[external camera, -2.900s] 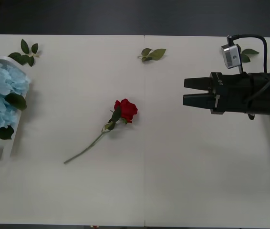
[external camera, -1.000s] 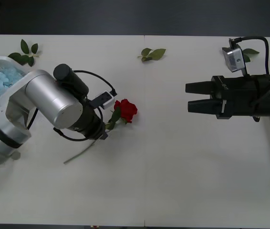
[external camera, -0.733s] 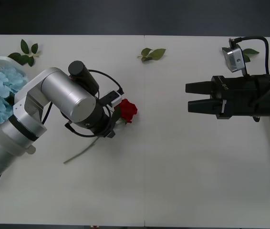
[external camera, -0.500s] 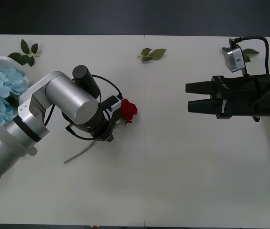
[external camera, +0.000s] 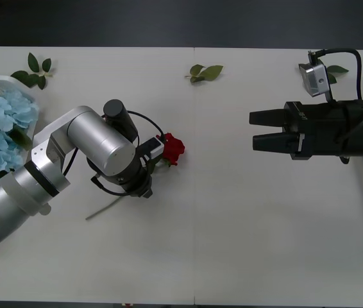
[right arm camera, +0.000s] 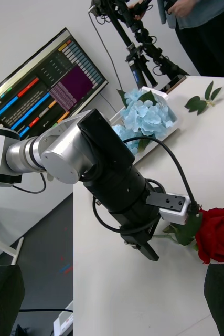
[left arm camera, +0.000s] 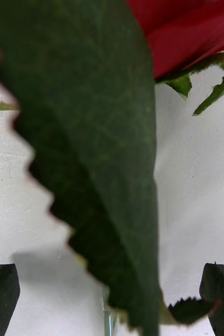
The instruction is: Put the red flowers into the right box and the blue flowers into the left box
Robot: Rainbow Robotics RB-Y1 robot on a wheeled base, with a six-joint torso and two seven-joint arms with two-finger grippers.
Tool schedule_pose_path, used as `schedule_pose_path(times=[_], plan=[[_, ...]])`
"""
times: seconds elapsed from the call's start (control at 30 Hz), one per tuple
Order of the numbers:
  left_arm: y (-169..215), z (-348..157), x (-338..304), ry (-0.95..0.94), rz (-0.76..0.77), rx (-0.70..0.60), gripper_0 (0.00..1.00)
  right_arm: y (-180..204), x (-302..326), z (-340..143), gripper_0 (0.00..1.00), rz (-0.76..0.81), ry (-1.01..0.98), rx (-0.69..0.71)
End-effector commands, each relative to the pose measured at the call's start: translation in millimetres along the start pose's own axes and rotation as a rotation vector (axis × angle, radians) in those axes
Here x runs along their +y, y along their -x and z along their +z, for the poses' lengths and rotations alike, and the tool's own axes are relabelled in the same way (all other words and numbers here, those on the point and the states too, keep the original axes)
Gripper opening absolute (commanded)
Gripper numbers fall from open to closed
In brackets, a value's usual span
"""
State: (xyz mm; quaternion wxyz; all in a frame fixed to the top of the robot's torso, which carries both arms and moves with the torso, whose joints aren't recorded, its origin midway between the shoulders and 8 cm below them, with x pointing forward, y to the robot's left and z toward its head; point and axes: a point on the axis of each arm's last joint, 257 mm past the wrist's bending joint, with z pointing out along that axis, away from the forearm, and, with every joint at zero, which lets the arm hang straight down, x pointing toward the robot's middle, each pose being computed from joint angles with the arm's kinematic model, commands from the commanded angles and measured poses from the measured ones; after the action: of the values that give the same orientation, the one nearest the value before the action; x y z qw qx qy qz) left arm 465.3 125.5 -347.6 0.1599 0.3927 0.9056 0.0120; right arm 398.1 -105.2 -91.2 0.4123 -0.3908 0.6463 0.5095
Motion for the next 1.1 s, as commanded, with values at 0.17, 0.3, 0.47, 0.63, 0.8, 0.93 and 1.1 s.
schedule_pose_path(times=[0.17,0.3,0.47,0.63,0.8,0.93,1.1], plan=[[6,-2,9,0.021,0.004,-0.004,1.0,12,3,-6,1.0,-0.012,0.003,-0.011],[5,0,7,0.025,0.009,0.0,1.0,12,4,-6,1.0,-0.011,0.004,-0.013],[4,1,6,0.028,0.017,0.003,0.85,12,3,-6,1.0,-0.01,0.003,-0.014],[4,4,7,0.041,0.025,0.002,0.32,13,2,-7,1.0,-0.006,0.001,-0.017],[3,6,8,0.049,0.03,0.002,0.0,13,3,-6,1.0,-0.007,0.004,-0.018],[3,6,10,0.053,0.031,-0.001,0.0,12,3,-7,1.0,-0.004,0.003,-0.017],[11,-2,10,0.062,0.055,-0.026,0.0,14,3,-7,1.0,-0.005,0.004,-0.019]])
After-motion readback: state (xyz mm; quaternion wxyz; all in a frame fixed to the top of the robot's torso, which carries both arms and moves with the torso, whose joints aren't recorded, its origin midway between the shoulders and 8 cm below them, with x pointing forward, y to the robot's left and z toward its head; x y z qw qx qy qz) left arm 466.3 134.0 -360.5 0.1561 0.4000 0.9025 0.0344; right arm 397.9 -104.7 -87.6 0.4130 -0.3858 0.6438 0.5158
